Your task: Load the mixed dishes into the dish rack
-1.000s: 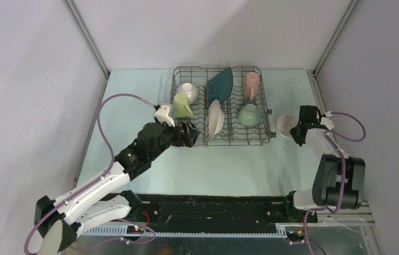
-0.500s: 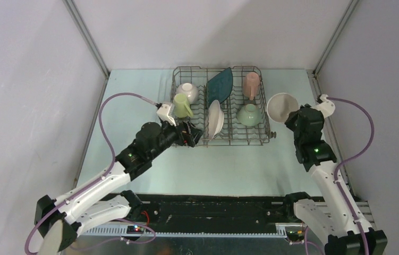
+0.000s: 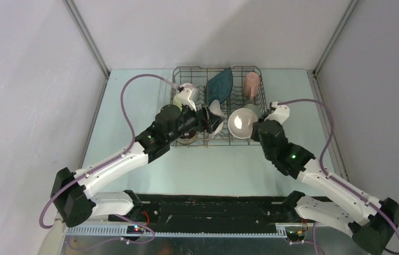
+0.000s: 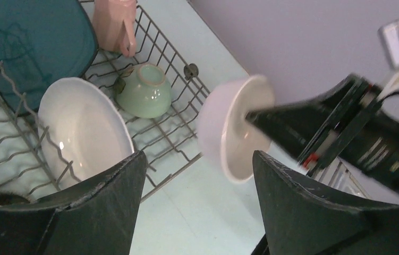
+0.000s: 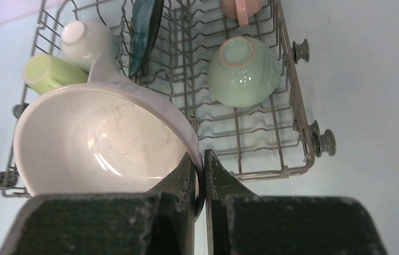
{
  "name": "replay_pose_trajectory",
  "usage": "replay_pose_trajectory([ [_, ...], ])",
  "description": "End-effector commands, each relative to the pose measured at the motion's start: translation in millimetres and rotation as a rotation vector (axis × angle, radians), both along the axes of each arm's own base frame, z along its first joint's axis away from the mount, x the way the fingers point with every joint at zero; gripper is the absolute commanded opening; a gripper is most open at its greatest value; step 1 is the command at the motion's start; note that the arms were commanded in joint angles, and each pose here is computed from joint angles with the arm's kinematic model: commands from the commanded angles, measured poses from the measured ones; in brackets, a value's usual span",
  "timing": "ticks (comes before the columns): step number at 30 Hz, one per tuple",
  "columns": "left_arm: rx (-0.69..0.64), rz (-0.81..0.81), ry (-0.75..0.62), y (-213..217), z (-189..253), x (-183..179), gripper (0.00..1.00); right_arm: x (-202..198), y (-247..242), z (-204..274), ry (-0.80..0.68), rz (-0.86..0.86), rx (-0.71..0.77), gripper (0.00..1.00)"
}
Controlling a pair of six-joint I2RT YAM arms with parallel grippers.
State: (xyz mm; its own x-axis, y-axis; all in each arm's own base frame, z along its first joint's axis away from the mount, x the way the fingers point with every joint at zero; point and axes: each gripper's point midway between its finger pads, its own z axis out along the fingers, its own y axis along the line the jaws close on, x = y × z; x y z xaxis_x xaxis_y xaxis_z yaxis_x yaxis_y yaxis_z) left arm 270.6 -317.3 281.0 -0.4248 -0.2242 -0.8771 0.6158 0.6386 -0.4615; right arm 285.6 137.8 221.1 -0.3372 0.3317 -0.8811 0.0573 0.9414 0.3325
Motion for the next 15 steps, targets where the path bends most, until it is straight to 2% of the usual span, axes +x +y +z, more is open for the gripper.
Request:
replay_pose_trajectory([
  [1,-0.016,0.032,-0.032,-10,23,7,0.79,3,-12,26,-0.083,-0.209,-0.043,0.0],
  [15,0.128,0.073,-0.004,-18,-3,12,0.67,-1,28,34,-0.101,-0.13,-0.037,0.0],
])
